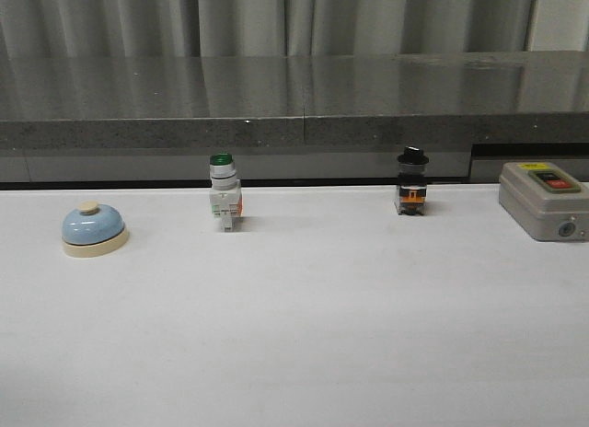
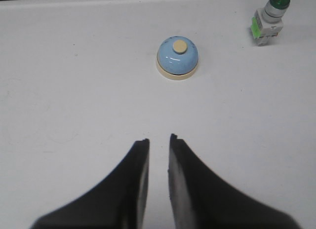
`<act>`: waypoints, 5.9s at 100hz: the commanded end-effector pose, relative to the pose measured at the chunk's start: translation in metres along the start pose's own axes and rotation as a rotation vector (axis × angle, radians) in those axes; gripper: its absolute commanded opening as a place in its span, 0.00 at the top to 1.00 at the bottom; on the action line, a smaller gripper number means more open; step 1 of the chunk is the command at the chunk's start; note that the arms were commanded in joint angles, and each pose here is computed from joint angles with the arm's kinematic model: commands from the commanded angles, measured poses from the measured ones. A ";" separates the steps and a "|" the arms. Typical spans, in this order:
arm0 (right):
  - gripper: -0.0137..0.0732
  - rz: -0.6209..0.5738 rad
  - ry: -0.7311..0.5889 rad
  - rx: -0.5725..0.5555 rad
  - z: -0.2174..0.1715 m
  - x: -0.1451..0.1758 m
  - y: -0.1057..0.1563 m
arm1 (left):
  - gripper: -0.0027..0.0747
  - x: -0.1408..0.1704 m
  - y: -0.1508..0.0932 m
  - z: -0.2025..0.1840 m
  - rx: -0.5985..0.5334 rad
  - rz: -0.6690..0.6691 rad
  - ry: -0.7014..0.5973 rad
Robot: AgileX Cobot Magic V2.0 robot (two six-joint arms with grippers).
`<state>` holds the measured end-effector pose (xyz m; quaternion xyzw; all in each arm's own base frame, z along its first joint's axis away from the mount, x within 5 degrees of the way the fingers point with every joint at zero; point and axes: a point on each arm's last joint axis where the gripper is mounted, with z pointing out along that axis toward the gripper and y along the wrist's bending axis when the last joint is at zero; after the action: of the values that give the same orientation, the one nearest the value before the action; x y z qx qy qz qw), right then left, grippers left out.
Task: Place and press bell with both arms
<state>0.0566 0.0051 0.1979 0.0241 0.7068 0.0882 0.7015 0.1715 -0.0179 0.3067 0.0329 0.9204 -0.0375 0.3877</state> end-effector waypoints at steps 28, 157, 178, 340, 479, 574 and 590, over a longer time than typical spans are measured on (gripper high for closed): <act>0.92 -0.006 -0.118 -0.016 -0.003 -0.015 0.002 | 0.12 -0.020 -0.002 -0.009 0.014 -0.002 -0.123; 0.92 -0.006 -0.118 -0.016 -0.003 -0.015 0.002 | 0.12 -0.100 -0.041 0.213 0.069 0.081 0.214; 0.92 -0.006 -0.118 -0.016 -0.003 -0.015 0.002 | 0.12 -0.092 -0.041 0.233 0.066 0.080 0.227; 0.92 -0.006 -0.118 -0.016 -0.003 -0.015 0.002 | 0.59 -0.102 -0.043 0.162 0.085 0.086 0.344; 0.92 -0.006 -0.118 -0.016 -0.003 -0.015 0.002 | 0.59 -0.050 -0.257 0.198 0.409 0.503 0.259; 0.92 -0.006 -0.118 -0.016 -0.003 -0.015 0.002 | 0.27 -0.046 -0.257 0.201 0.404 0.517 0.296; 0.92 -0.006 -0.118 -0.016 -0.003 -0.015 0.002 | 0.24 -0.045 -0.257 0.201 0.403 0.517 0.297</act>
<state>0.0566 0.0051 0.1979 0.0241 0.7068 0.0882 0.7015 0.3235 -0.2897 0.1774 0.3495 0.9139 -0.0915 0.1852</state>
